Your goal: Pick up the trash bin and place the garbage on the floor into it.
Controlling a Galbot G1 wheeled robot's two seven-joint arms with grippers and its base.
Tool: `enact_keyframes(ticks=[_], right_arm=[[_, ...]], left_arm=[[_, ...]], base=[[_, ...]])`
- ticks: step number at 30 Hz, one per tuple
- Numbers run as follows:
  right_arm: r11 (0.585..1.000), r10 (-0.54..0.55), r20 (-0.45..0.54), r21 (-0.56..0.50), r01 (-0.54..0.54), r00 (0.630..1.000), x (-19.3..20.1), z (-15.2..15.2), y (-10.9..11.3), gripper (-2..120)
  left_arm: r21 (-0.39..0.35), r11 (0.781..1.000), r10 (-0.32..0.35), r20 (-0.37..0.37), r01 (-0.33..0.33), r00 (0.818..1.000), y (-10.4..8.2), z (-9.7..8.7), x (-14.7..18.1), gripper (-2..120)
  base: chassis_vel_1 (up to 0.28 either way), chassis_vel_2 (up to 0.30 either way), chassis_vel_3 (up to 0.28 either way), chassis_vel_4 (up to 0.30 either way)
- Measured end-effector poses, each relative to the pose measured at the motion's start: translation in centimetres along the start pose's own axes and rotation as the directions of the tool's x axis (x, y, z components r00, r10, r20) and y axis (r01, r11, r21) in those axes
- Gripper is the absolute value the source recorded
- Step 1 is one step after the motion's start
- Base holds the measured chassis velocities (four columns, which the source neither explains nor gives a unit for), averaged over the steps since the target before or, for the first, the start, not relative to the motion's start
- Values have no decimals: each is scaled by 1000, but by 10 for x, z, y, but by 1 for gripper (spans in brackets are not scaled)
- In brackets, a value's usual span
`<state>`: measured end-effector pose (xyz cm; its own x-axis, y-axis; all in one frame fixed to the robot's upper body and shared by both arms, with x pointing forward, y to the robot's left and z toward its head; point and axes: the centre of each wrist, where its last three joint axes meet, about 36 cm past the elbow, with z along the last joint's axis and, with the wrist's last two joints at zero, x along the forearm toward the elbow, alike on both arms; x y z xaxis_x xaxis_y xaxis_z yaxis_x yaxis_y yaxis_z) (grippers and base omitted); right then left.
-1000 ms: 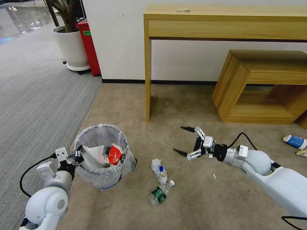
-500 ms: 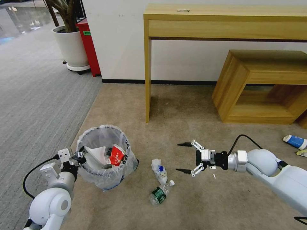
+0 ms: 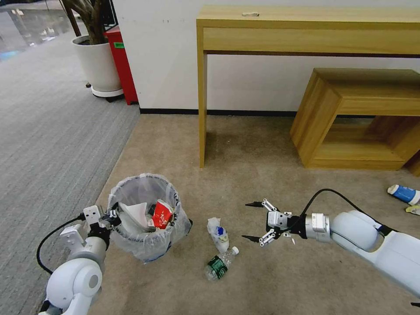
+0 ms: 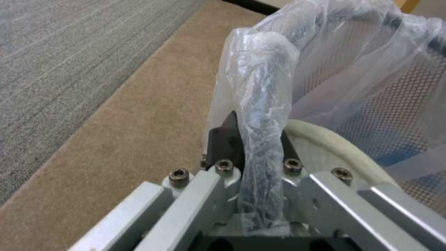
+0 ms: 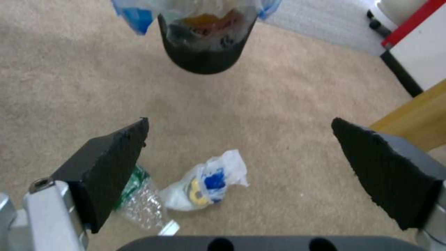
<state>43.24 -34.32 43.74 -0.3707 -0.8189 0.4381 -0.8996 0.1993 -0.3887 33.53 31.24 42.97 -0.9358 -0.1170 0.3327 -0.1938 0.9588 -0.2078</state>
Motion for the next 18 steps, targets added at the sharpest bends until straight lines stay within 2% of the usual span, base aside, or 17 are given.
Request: enact_keyframes(ticks=[11,18], right_arm=[[996,-83,-5,41,83,997,-27,3,6,100],[990,-125,49,72,121,991,-49,10,7,100]], left_arm=[[2,1000,-10,-11,10,1000,1,6,-5,2],[10,1000,-25,-11,26,1000,2,8,-3,2]], base=[[0,0,0,0],[0,0,0,0]])
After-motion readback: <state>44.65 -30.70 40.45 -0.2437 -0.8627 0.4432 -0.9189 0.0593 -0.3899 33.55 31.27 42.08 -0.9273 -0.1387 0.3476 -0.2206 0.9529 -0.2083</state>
